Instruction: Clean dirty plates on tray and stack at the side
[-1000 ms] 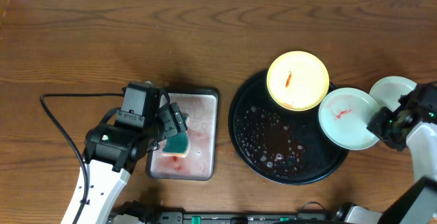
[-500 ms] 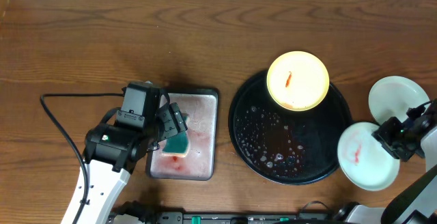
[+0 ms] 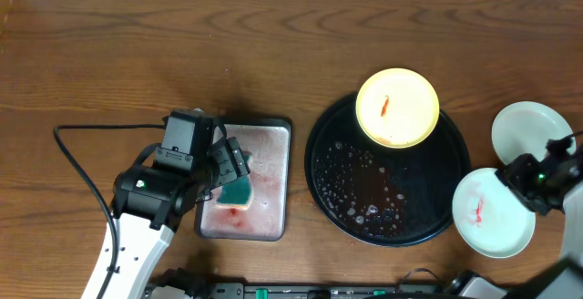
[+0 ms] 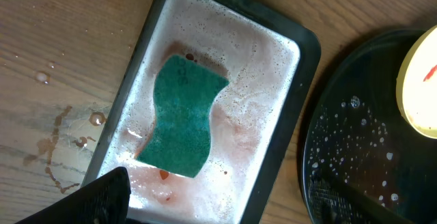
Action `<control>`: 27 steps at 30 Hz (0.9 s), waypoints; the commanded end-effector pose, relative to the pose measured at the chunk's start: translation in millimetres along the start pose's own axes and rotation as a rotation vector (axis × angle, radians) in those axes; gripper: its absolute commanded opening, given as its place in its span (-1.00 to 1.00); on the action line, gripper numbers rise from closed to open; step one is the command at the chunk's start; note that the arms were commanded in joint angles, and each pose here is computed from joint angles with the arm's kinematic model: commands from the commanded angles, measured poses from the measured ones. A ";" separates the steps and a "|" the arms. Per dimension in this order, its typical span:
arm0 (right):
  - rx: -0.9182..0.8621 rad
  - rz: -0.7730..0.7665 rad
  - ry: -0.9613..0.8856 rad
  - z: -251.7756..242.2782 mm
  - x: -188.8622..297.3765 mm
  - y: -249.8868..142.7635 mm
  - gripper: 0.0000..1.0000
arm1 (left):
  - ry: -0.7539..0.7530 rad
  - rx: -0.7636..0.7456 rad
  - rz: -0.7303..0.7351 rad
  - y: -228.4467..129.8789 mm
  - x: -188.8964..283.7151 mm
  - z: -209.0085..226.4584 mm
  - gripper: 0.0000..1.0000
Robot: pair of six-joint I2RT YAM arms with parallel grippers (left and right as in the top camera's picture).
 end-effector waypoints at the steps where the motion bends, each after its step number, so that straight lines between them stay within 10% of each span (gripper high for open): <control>1: -0.047 -0.120 -0.085 -0.8 33.5 1.5 0.12 | 0.003 -0.002 0.010 -1.1 -1.6 1.6 0.68; 27: -0.280 -0.008 -0.425 -97.7 -24.9 -12.7 0.10 | 0.003 -0.002 0.010 -1.1 -1.6 1.6 0.68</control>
Point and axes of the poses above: each gripper's point midway between its finger pads, its own x axis back along the fingers, its own z axis along the line the jaws close on, y = z × x, the point moved 8 cm from there along x, back along the fingers, and after that the axes turned 2 degrees about x, right-handed, at the moved point
